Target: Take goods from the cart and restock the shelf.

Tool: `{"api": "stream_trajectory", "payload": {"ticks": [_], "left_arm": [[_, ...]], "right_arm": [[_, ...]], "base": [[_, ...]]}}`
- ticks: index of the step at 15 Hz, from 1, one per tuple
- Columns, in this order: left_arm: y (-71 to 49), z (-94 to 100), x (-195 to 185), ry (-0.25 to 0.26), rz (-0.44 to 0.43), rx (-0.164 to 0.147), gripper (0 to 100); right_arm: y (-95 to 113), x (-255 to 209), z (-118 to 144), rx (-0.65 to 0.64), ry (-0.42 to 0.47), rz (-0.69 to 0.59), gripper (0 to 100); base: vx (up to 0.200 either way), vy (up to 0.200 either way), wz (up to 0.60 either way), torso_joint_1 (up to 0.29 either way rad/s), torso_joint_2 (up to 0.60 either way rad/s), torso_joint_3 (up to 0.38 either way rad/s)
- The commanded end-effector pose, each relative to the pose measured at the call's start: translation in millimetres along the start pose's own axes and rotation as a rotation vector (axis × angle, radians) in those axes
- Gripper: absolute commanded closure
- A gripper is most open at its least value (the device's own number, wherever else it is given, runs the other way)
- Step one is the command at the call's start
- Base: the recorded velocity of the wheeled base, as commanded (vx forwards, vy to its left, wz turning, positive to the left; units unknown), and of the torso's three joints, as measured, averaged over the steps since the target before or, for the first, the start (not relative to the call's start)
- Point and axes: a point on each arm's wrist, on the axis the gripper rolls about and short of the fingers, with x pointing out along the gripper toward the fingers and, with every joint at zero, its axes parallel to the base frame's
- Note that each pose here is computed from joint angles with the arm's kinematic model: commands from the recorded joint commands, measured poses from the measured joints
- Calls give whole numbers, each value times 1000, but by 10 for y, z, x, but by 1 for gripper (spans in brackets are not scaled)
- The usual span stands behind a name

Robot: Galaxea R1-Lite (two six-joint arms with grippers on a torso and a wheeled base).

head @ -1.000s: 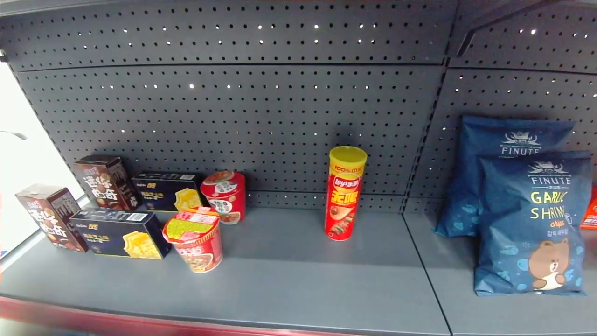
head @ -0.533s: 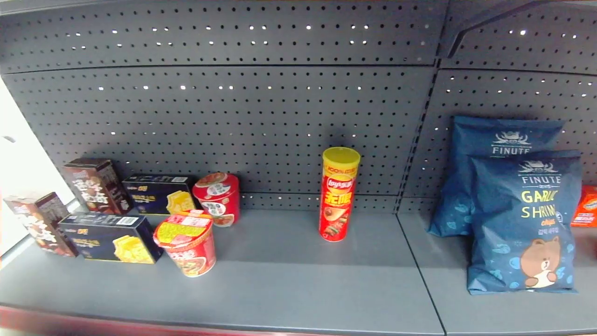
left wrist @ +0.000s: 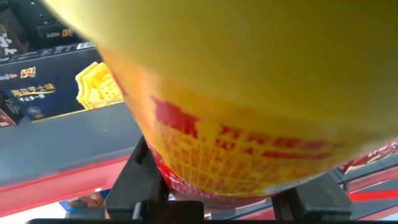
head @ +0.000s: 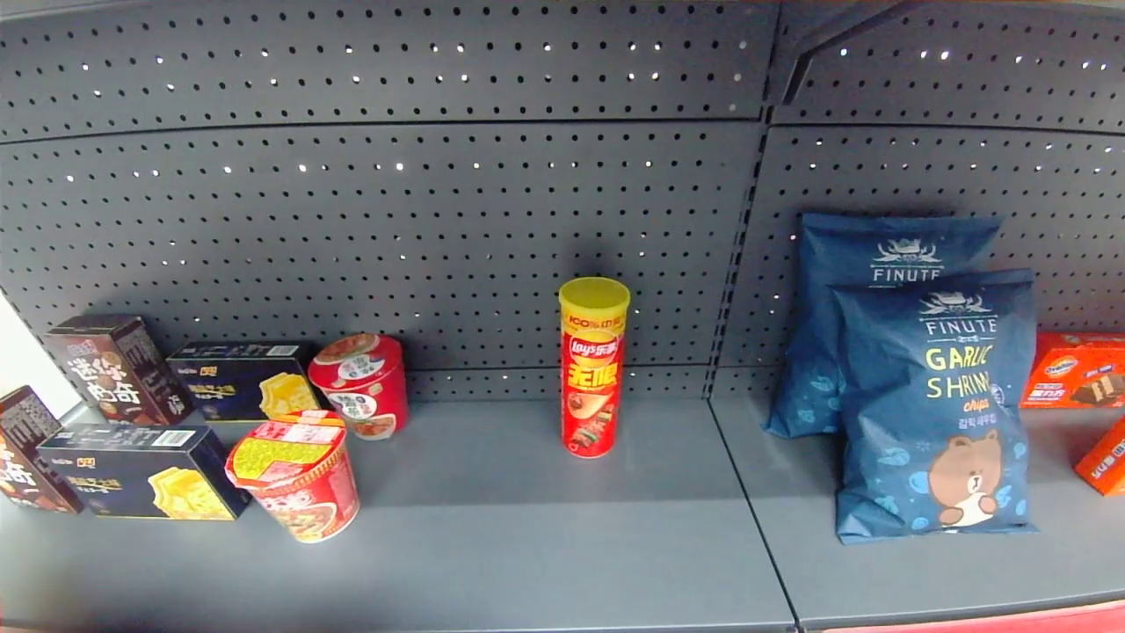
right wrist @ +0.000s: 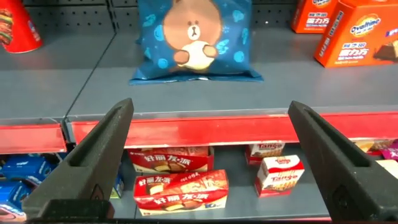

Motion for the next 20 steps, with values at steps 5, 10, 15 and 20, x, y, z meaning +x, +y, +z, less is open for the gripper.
{"api": "stream_trajectory", "payload": {"ticks": [5, 10, 15, 20], "left_arm": [[-4, -69, -2, 2, 10, -6, 100], [-4, -57, -5, -4, 8, -5, 100], [-5, -37, -14, -14, 17, -2, 100], [-5, 1, -29, -26, 13, 1, 100]], "right_arm": [[0, 0, 0, 1, -1, -2, 0], [0, 0, 0, 2, -1, -1, 0], [0, 47, 20, -63, 62, -7, 0], [16, 356, 1133, 331, 67, 61, 0]], "base": [[0, 0, 360, 0, 1, 0], [0, 0, 0, 0, 0, 0], [0, 0, 0, 0, 0, 0], [0, 0, 0, 0, 0, 0]]}}
